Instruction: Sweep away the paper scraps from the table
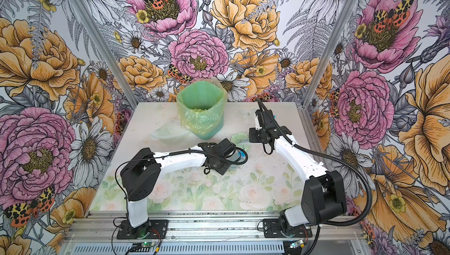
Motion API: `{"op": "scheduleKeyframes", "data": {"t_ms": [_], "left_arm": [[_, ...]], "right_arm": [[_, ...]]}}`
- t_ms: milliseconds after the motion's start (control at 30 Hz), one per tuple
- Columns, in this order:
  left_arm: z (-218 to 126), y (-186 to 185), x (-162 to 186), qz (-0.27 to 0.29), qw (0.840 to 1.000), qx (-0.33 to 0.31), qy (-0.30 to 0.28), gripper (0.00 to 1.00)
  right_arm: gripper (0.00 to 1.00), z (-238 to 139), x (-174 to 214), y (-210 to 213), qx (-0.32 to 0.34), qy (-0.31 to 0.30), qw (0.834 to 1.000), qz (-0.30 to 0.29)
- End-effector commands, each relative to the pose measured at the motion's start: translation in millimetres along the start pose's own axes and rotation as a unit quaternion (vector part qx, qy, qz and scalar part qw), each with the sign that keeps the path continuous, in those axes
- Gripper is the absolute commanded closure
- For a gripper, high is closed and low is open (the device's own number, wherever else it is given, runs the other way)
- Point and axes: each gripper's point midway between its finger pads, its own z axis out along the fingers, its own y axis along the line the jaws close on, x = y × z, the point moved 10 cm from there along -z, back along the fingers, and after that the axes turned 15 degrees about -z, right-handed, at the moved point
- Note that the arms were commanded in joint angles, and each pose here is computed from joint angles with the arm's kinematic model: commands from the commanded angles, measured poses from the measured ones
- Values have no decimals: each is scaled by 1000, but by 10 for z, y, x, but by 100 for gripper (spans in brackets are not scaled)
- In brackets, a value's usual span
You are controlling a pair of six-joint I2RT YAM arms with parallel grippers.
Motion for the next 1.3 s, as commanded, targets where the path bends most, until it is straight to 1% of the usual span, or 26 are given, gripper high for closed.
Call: {"op": "scheduleKeyframes", "data": {"t_ms": [0, 200, 367, 467, 600, 767, 933, 1067, 1133, 1267], "left_arm": [[-48, -59, -95, 6, 1000, 4, -24, 86], [-63, -50, -82, 7, 1000, 1, -26, 86], [-61, -38, -80, 7, 1000, -2, -26, 86], [-59, -35, -78, 6, 1000, -3, -26, 86], [-61, -30, -73, 5, 1000, -5, -26, 86], [-68, -5, -52, 4, 1000, -9, -27, 86], [-80, 8, -49, 1, 1000, -11, -28, 86], [-75, 5, -56, 2, 1000, -11, -28, 86], [-74, -1, -61, 2, 1000, -9, -28, 86], [-72, -1, -63, 3, 1000, -10, -28, 86]], "right_arm": [[100, 2, 27, 70, -37, 2, 999, -5], [100, 181, 134, 78, -51, 42, 998, 19], [100, 280, 155, 47, -35, 56, 998, 24], [100, 350, 155, -10, -1, 65, 998, 25], [100, 434, 145, -134, 81, 78, 993, 24], [100, 464, 95, -219, 134, 88, 987, 8], [100, 329, 44, -298, 196, 81, 977, -20], [100, 179, 38, -368, 259, 74, 962, -34], [100, 110, 32, -381, 271, 68, 960, -39], [100, -30, 4, -367, 272, 49, 960, -39]]}}
